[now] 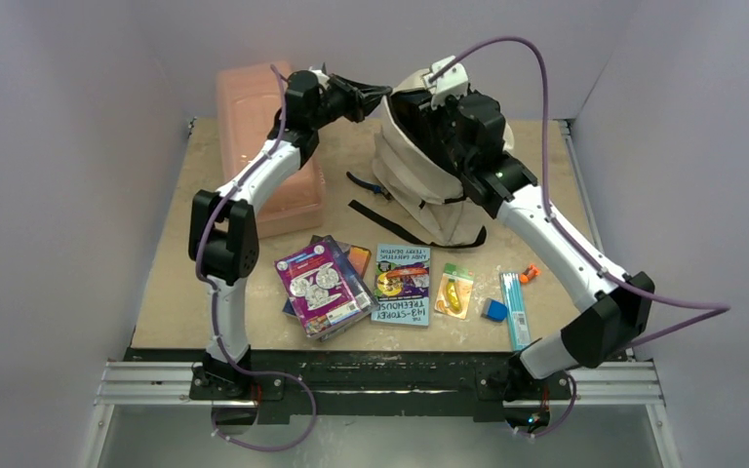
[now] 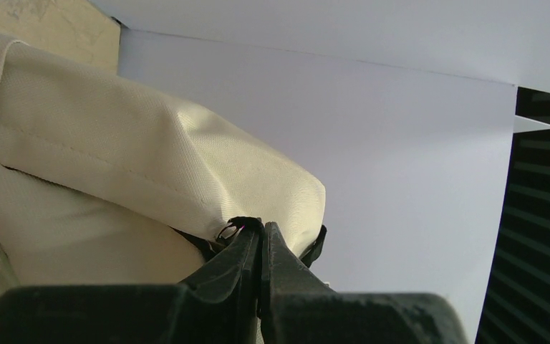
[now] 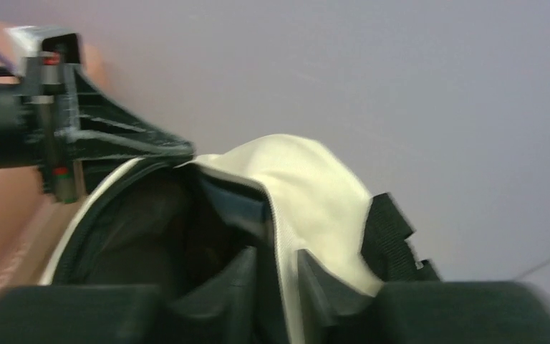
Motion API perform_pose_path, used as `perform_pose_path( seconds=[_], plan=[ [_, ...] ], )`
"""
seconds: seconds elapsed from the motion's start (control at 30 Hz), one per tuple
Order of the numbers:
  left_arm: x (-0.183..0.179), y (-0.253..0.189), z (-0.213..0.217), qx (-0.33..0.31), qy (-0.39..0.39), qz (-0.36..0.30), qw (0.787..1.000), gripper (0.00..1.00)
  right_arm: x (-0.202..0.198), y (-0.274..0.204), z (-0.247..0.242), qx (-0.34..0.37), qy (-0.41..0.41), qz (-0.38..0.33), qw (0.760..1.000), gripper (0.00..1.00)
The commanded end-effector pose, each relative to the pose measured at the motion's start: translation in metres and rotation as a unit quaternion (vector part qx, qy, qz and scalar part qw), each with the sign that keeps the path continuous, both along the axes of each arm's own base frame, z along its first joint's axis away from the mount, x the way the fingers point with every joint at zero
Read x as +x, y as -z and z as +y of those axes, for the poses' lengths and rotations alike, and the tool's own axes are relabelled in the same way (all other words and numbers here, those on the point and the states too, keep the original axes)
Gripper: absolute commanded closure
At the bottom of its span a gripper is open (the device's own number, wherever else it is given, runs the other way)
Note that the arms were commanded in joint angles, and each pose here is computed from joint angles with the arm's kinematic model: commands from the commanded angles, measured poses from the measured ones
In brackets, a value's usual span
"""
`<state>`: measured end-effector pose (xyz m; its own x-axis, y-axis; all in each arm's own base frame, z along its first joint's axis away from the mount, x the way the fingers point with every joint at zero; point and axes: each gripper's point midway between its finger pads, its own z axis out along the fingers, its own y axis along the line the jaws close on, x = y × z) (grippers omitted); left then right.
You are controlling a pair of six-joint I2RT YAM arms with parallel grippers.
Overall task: Pack the student bag
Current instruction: Unzip the student bag at the center of the board, then place the student bag at the center of the board.
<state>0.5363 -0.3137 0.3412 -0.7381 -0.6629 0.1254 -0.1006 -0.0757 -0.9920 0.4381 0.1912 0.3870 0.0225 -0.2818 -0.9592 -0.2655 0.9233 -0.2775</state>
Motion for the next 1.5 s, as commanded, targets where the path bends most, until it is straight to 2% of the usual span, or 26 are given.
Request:
perform_pose_path(
  seconds=[0.0, 0.03, 0.07, 0.2, 0.3, 0.47, 0.7, 0.83, 0.97, 1.0, 1.03, 1.07, 1.1, 1.17, 1.2, 1.27, 1.37, 1.47],
  plan=[
    [-0.022, -0.039, -0.002, -0.012, 0.022, -0.041, 0.999, 1.0, 0.013, -0.027, -0.041, 0.049, 0.144, -0.022, 0.988, 0.83],
    [-0.02, -0.033, -0.002, -0.008, 0.019, -0.029, 0.999, 1.0, 0.013, -0.028, -0.049, 0.064, 0.167, -0.025, 0.984, 0.95],
    [-0.018, -0.026, 0.0, -0.007, 0.015, -0.016, 1.0, 1.0, 0.011, -0.03, -0.053, 0.079, 0.18, -0.03, 0.98, 1.0],
    [-0.003, 0.0, 0.016, 0.01, -0.01, 0.018, 1.0, 1.0, -0.004, -0.041, -0.08, 0.13, 0.234, -0.06, 0.962, 1.0],
    [0.01, 0.02, 0.031, 0.02, -0.028, 0.046, 0.998, 1.0, -0.013, -0.046, -0.092, 0.161, 0.244, -0.068, 0.954, 1.0],
    [0.02, 0.032, 0.028, 0.033, -0.015, 0.053, 0.998, 1.0, -0.02, -0.058, -0.092, 0.191, 0.224, -0.083, 0.952, 1.0],
    [0.022, 0.061, 0.024, 0.046, -0.005, 0.08, 0.996, 1.0, -0.037, -0.079, -0.103, 0.259, 0.223, -0.105, 0.934, 1.0],
    [0.03, 0.073, 0.024, 0.047, -0.002, 0.086, 0.995, 1.0, -0.04, -0.082, -0.111, 0.266, 0.222, -0.11, 0.932, 1.0],
    [0.033, 0.059, 0.02, 0.034, 0.017, 0.065, 0.997, 1.0, -0.04, -0.071, -0.104, 0.242, 0.2, -0.102, 0.944, 1.0],
    [0.031, 0.051, 0.02, 0.043, 0.019, 0.051, 0.998, 0.92, -0.04, -0.069, -0.101, 0.235, 0.188, -0.102, 0.948, 1.0],
    [0.027, 0.045, 0.022, 0.069, 0.02, 0.033, 0.997, 0.8, -0.04, -0.068, -0.094, 0.228, 0.169, -0.1, 0.954, 1.0],
    [0.022, 0.042, 0.025, 0.093, 0.016, 0.03, 0.995, 0.61, -0.038, -0.065, -0.09, 0.217, 0.16, -0.096, 0.958, 1.0],
    [0.017, 0.033, 0.029, 0.114, 0.011, 0.014, 0.993, 0.47, -0.036, -0.062, -0.087, 0.21, 0.156, -0.087, 0.961, 1.0],
    [0.005, 0.016, 0.038, 0.146, 0.001, -0.017, 0.989, 0.25, -0.032, -0.054, -0.083, 0.21, 0.154, -0.068, 0.963, 1.0],
    [-0.002, 0.01, 0.043, 0.164, -0.003, -0.028, 0.986, 0.19, -0.031, -0.052, -0.083, 0.211, 0.155, -0.064, 0.963, 1.0],
    [-0.018, -0.003, 0.052, 0.205, -0.012, -0.049, 0.977, 0.14, -0.03, -0.048, -0.082, 0.211, 0.161, -0.054, 0.963, 1.0],
    [-0.052, -0.016, 0.058, 0.29, -0.03, -0.084, 0.953, 0.1, -0.027, -0.044, -0.083, 0.218, 0.174, -0.04, 0.959, 1.0],
    [-0.091, -0.027, 0.04, 0.356, -0.031, -0.131, 0.925, 0.09, -0.025, -0.047, -0.083, 0.239, 0.182, -0.032, 0.953, 1.0]
  ],
)
